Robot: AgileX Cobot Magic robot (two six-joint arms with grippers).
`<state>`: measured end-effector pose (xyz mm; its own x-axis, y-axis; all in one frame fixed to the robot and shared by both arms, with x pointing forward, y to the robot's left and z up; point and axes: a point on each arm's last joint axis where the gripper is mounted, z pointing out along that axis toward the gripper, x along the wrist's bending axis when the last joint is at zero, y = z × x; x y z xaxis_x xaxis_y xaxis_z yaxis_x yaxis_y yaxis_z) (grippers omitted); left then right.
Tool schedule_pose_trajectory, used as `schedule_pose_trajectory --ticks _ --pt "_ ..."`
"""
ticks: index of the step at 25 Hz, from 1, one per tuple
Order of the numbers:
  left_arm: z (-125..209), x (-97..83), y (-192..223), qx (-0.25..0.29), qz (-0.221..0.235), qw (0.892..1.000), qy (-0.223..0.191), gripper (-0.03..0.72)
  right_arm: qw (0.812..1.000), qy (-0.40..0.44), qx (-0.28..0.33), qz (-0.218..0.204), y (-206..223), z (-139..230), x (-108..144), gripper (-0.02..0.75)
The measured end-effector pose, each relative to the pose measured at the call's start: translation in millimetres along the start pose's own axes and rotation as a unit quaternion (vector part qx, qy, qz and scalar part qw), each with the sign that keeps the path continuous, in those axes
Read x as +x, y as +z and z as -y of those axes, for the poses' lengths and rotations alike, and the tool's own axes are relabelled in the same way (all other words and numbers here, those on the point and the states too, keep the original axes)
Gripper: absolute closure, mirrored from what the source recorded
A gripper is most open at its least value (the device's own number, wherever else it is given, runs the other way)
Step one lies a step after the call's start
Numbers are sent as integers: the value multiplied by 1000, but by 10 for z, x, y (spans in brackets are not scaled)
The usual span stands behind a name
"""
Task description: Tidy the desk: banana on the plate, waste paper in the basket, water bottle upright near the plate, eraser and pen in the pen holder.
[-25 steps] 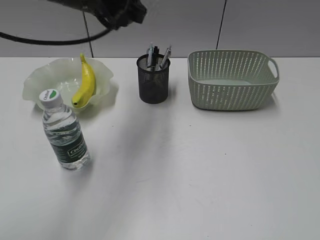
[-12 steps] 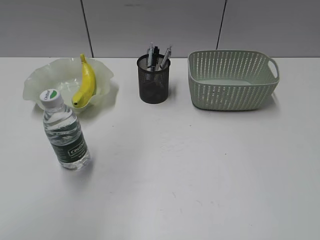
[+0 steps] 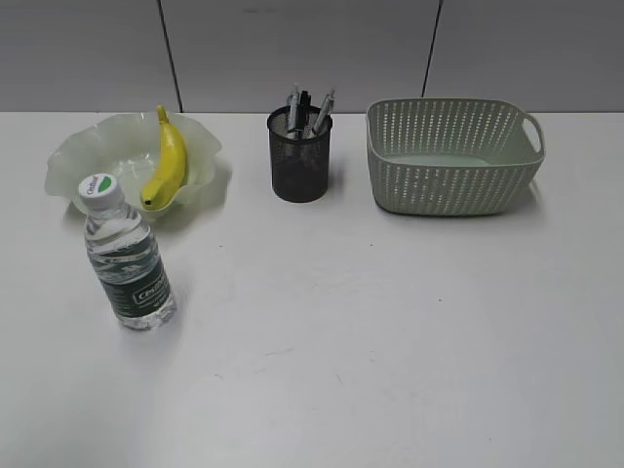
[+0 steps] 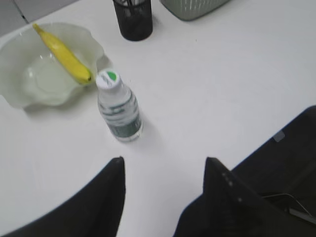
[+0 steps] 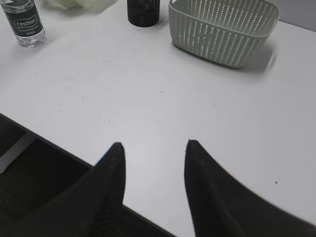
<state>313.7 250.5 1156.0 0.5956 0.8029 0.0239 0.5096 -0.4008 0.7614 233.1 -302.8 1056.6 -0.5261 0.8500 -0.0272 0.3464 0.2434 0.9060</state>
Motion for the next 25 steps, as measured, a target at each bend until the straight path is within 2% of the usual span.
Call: schedule_pose_trajectory --ticks 4,10,14,25 --pt "622 -55 -39 -11 0 1000 -16 304 1000 0 0 0 0 0 0 409" --pt "1181 -100 -20 -53 -2 998 -32 305 1000 0 0 0 0 0 0 409" --pt "1266 -109 -60 -94 -4 995 -37 305 1000 0 0 0 0 0 0 409" --pt "1267 -109 -63 -99 -4 994 -38 314 1000 0 0 0 0 0 1 409"
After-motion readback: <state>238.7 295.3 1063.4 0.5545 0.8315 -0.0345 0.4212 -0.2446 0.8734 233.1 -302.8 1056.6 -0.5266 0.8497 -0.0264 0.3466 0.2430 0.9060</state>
